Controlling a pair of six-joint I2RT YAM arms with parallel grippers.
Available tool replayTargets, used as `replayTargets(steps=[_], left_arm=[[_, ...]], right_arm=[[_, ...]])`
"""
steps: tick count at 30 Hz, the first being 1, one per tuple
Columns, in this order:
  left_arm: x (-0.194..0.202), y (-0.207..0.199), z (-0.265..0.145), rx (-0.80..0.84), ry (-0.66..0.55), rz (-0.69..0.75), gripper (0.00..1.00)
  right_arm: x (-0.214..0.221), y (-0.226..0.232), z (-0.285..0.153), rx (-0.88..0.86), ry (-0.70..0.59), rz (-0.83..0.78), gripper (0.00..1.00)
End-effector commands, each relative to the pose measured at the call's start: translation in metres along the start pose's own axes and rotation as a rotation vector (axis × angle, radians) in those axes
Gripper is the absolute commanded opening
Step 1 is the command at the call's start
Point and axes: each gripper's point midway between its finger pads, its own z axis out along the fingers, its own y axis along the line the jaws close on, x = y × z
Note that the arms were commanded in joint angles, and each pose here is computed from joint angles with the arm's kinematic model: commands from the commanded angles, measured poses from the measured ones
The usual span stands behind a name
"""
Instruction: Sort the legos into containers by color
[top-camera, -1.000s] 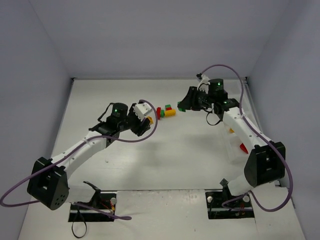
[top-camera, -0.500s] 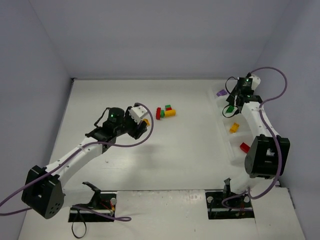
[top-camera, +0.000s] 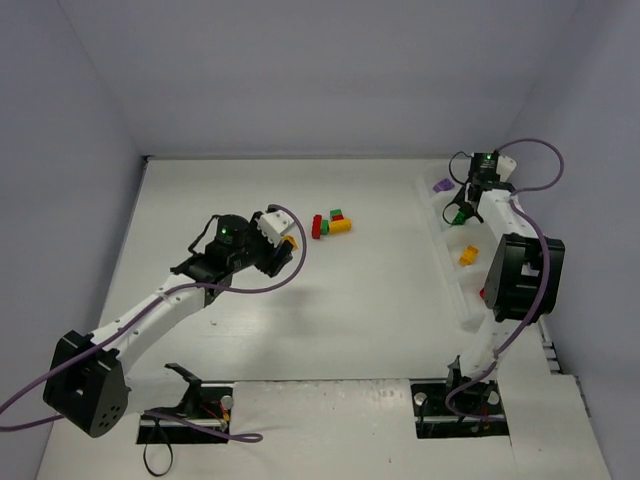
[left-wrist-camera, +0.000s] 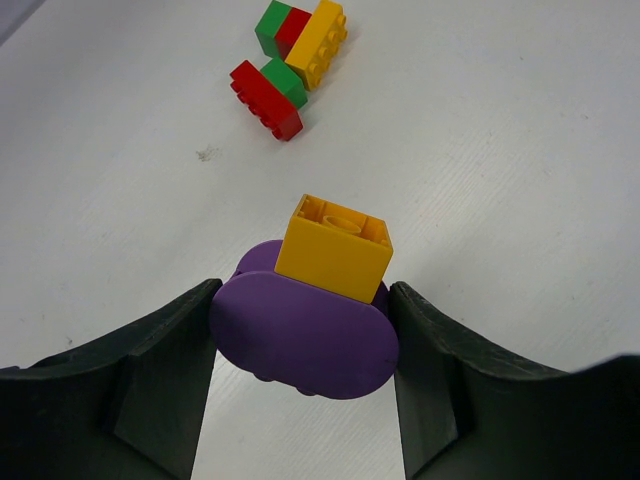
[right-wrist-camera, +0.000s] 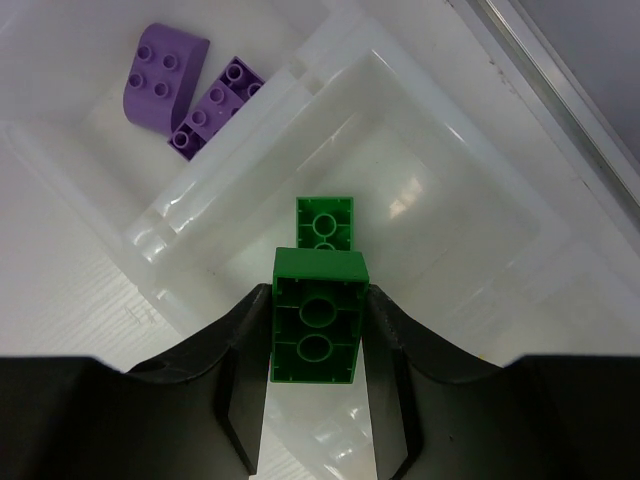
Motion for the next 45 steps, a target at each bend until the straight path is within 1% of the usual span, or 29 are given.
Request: replayTargets(steps=[1,9,11,18,19,20,24,26,28,29,31,34,38,39,40,42,43,45], left_arm=[[-0.036,0.007,-0.004,-0.026,-0.105,0.039,0.09],[-0.034,0.005,-0.003,-0.026,-0.092,0.059,0.09],[-0.033,0.005,-0.002,-0.027,-0.089,0.061,0.09],[-0.032,0.004,-0.001,-0.025,-0.085,0.065,0.09],[-0.032,0.004,-0.001,-0.027,-0.085,0.063,0.09],[-0.032,0.003,-0.001,-0.025,-0.084,0.064,0.09],[-0.032,0.003,-0.001,-0.023,-0.083,0.068,0.09],[-0.032,0.003,-0.001,-0.023,-0.081,0.067,0.09],[-0.032,0.002,-0.001,-0.023,-0.081,0.069,0.09],[-0.032,0.002,-0.001,-0.022,-0.083,0.068,0.09],[-0.033,0.002,-0.002,-0.019,-0.084,0.069,0.09],[-0.034,0.000,-0.002,-0.009,-0.088,0.069,0.09],[-0.038,-0.001,-0.003,-0.003,-0.105,0.074,0.09],[-0.039,-0.001,-0.002,-0.001,-0.110,0.073,0.09],[-0.042,-0.002,-0.003,0.003,-0.117,0.075,0.09],[-0.047,-0.006,-0.005,0.023,-0.136,0.072,0.09],[-0.051,-0.008,-0.006,0.032,-0.148,0.072,0.09],[-0.060,-0.009,-0.010,0.040,-0.175,0.070,0.09]], right_arm=[[-0.041,0.011,-0.005,-0.024,-0.106,0.061,0.10],[-0.033,0.013,0.006,-0.019,-0.083,0.053,0.16],[-0.031,0.012,0.008,-0.018,-0.076,0.050,0.21],[-0.030,0.012,0.009,-0.020,-0.074,0.047,0.25],[-0.030,0.013,0.008,-0.023,-0.072,0.047,0.31],[-0.030,0.013,0.008,-0.023,-0.074,0.045,0.33],[-0.029,0.014,0.008,-0.032,-0.068,0.045,0.36],[-0.029,0.014,0.008,-0.034,-0.067,0.040,0.42],[-0.032,0.015,0.005,-0.039,-0.075,0.036,0.49],[-0.034,0.016,0.003,-0.045,-0.078,0.035,0.50],[-0.038,0.019,-0.002,-0.067,-0.086,0.025,0.57],[-0.045,0.024,-0.013,-0.105,-0.099,0.007,0.58],[-0.051,0.054,-0.050,-0.311,-0.093,-0.044,0.58],[-0.045,0.070,-0.062,-0.414,-0.064,-0.061,0.59],[-0.038,0.076,-0.070,-0.467,-0.046,-0.075,0.60],[-0.031,0.097,-0.099,-0.605,-0.031,-0.116,0.62],[-0.027,0.104,-0.110,-0.646,-0.026,-0.132,0.62],[-0.011,0.126,-0.140,-0.774,0.000,-0.182,0.62]])
